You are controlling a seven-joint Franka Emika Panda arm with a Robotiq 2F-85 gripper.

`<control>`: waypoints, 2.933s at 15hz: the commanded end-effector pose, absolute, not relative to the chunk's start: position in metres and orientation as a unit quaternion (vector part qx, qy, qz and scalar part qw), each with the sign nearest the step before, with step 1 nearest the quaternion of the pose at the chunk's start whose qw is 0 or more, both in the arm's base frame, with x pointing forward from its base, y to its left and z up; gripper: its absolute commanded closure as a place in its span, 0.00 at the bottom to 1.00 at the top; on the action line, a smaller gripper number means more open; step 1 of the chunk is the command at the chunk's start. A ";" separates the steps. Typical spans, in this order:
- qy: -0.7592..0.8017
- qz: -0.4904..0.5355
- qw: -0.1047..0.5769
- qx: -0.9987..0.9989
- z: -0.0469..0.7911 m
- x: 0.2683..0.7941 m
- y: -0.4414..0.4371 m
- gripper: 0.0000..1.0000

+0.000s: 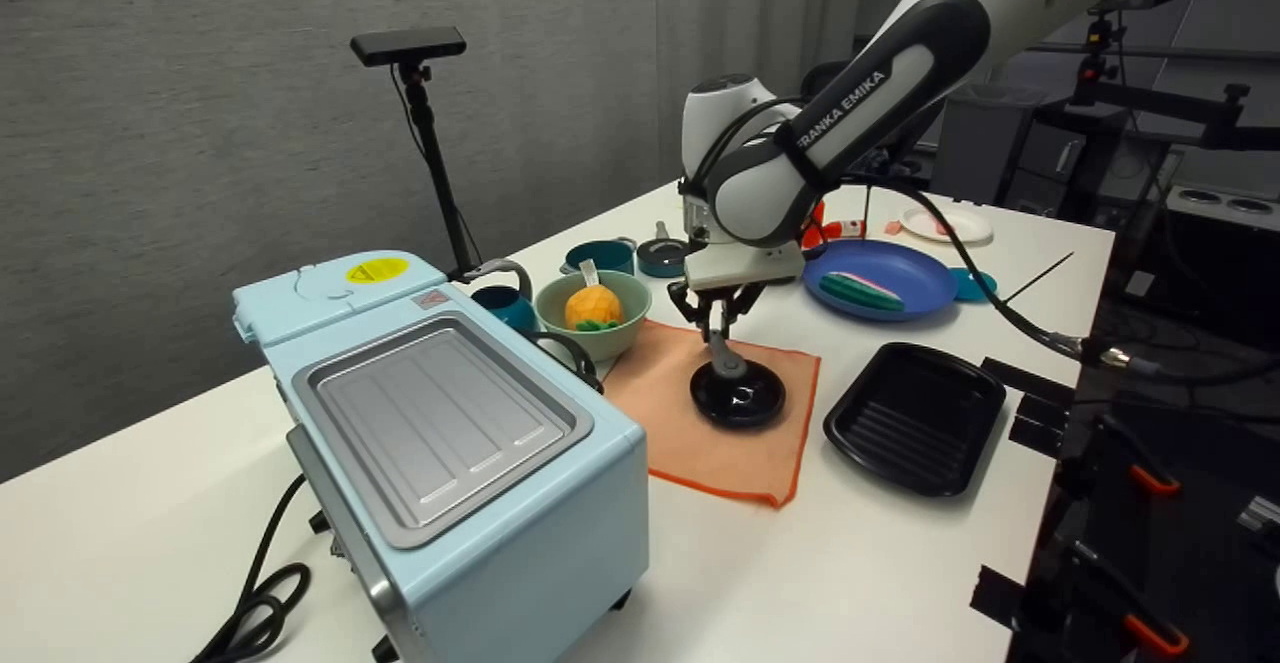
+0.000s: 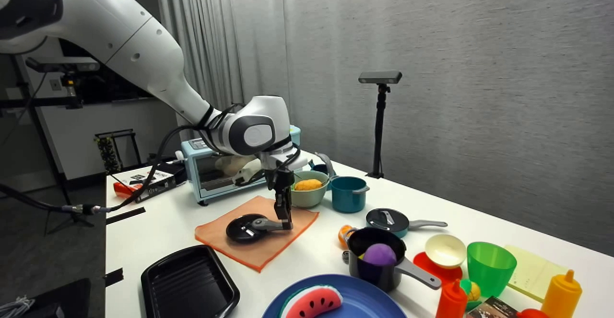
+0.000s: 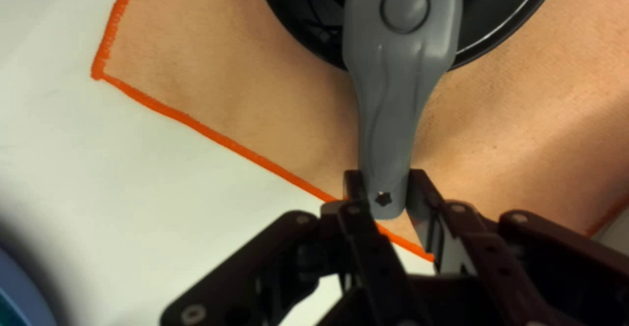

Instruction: Put the lid on the black pot

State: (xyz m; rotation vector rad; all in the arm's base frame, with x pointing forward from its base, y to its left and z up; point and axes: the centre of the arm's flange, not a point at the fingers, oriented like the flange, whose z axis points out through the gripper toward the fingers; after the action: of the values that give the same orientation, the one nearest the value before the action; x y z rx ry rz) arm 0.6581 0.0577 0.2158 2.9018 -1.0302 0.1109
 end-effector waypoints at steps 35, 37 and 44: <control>-0.493 0.071 0.045 0.866 0.364 0.758 -0.133 0.93; -0.509 0.078 0.043 0.856 0.363 0.768 -0.153 0.93; -0.526 0.067 0.069 0.845 0.351 0.786 -0.225 0.93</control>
State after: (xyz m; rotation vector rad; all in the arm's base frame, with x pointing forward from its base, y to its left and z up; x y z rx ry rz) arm 0.7478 -0.1926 0.3503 2.5634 -1.5674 0.2190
